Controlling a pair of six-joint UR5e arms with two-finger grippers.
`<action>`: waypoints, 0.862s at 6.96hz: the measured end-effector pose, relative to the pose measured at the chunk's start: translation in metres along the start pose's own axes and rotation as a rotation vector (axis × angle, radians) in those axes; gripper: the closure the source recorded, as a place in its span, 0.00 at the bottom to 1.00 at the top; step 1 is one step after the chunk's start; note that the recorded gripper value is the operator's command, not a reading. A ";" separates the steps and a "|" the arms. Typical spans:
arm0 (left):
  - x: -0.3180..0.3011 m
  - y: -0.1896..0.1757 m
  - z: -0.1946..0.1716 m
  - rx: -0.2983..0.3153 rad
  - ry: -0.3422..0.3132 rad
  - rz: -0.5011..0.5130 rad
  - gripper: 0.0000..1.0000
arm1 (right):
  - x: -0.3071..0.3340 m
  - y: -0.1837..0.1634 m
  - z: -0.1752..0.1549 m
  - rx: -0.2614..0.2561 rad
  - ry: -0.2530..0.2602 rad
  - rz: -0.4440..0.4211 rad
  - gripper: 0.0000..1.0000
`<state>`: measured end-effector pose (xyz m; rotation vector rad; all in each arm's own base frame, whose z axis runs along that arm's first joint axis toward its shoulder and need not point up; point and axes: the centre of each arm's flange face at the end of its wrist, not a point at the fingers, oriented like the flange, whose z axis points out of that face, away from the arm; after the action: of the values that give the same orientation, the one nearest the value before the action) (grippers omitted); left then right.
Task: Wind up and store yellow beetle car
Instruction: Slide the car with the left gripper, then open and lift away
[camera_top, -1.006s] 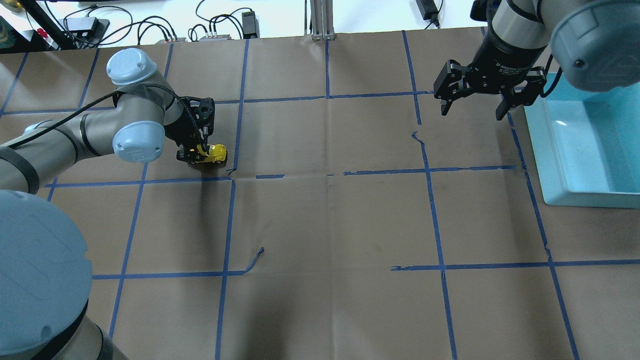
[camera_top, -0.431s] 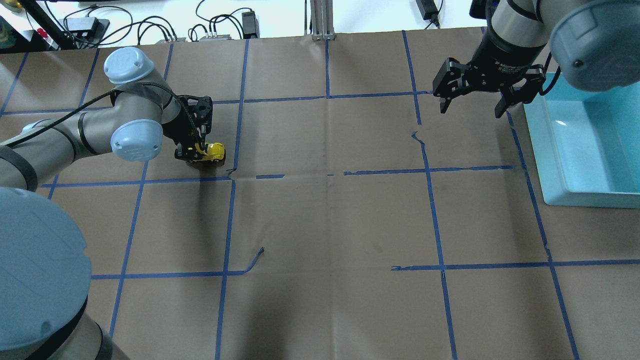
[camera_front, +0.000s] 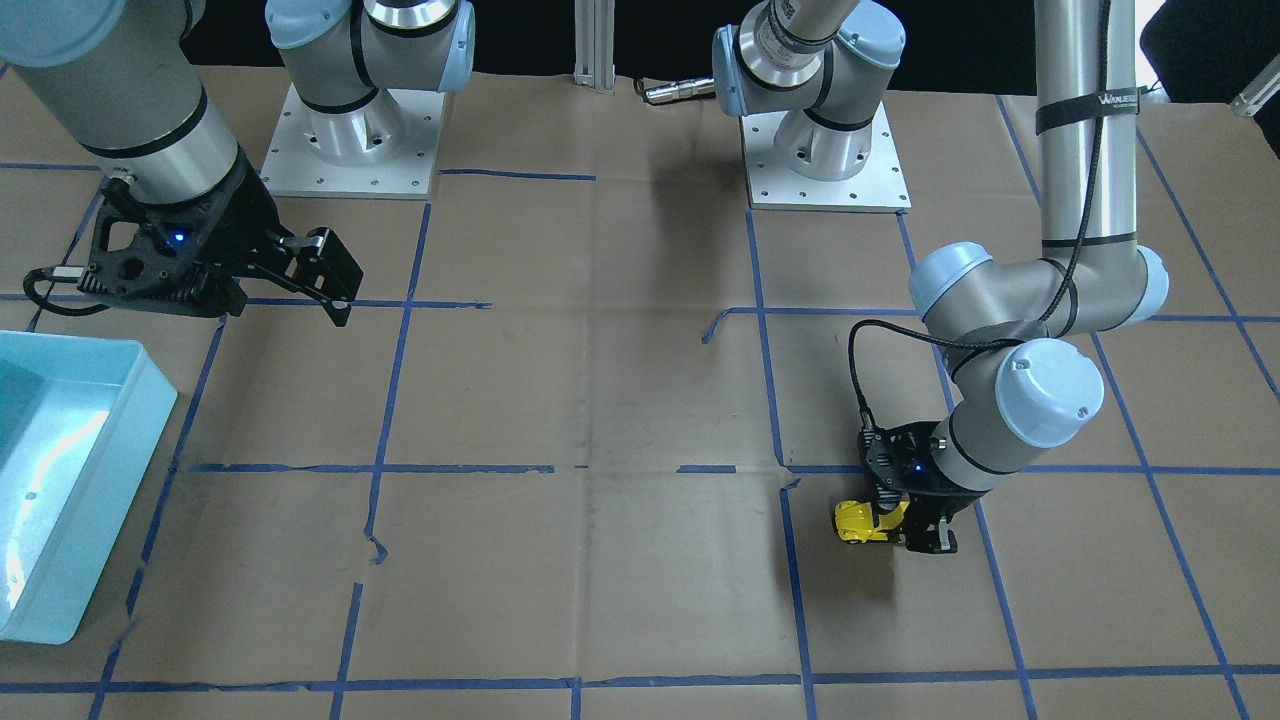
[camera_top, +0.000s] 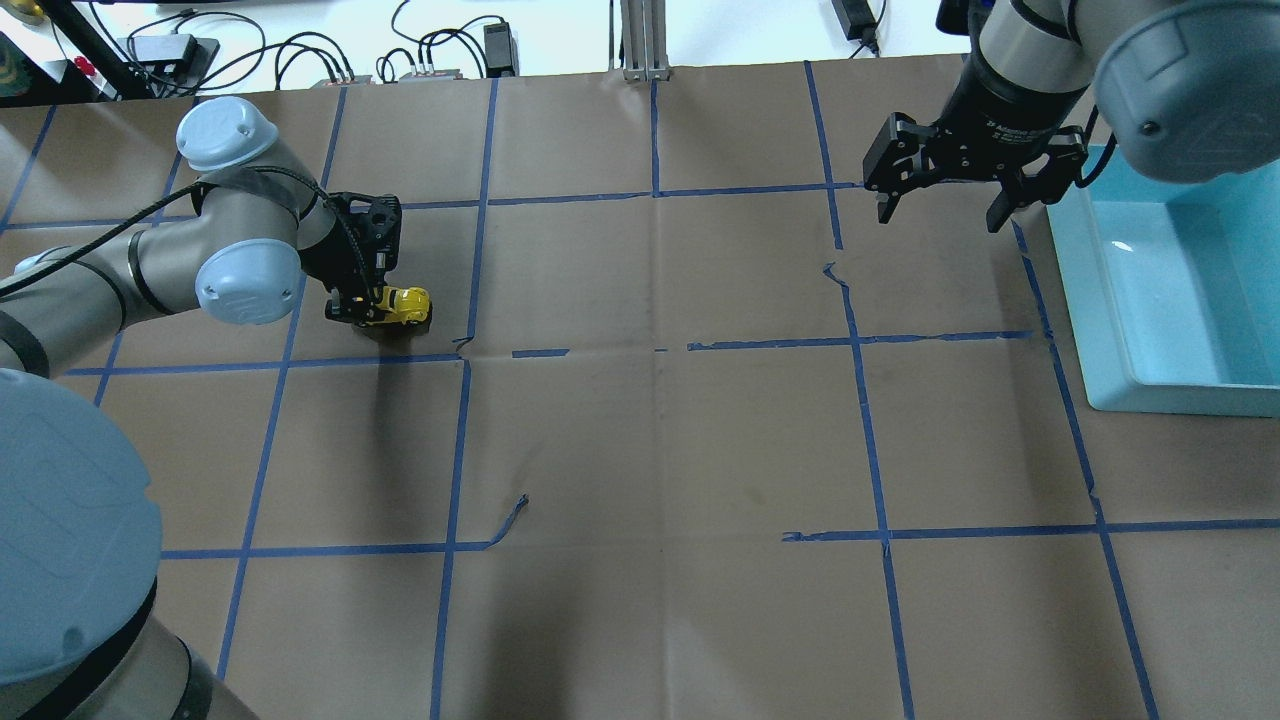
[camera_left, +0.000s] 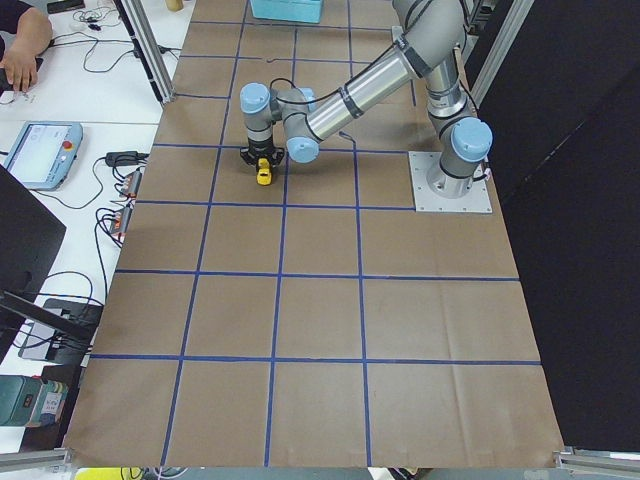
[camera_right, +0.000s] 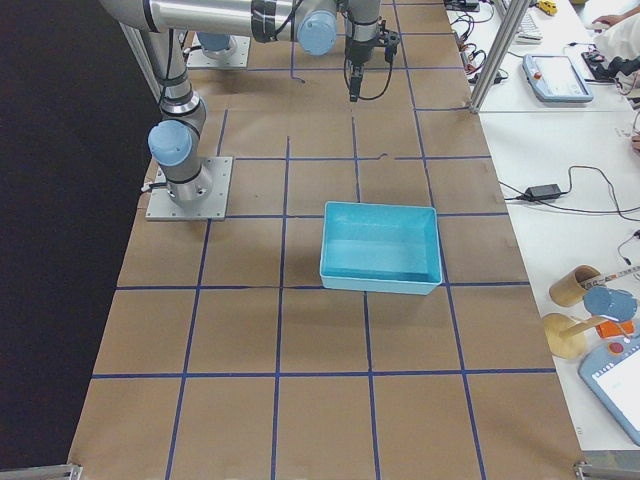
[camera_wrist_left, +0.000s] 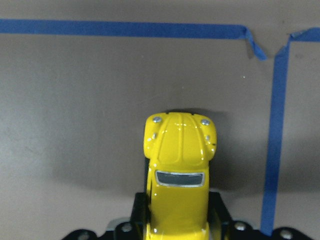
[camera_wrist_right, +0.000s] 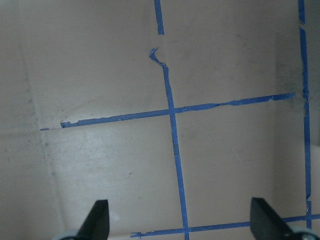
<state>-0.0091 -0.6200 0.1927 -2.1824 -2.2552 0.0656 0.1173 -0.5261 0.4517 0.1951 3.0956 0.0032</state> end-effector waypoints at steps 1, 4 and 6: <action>0.000 0.004 0.001 0.000 0.001 0.012 0.99 | 0.000 -0.001 0.002 -0.004 0.000 0.000 0.00; 0.000 0.022 0.002 0.001 0.004 0.005 0.99 | -0.001 -0.004 0.006 -0.008 -0.003 0.001 0.00; -0.001 0.040 0.003 -0.001 0.003 -0.018 0.99 | -0.003 -0.005 0.007 -0.005 -0.014 0.001 0.00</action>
<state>0.0304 -0.6200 0.1889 -2.1613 -2.2728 0.0616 0.1195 -0.5318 0.4445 0.1959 3.0816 0.0089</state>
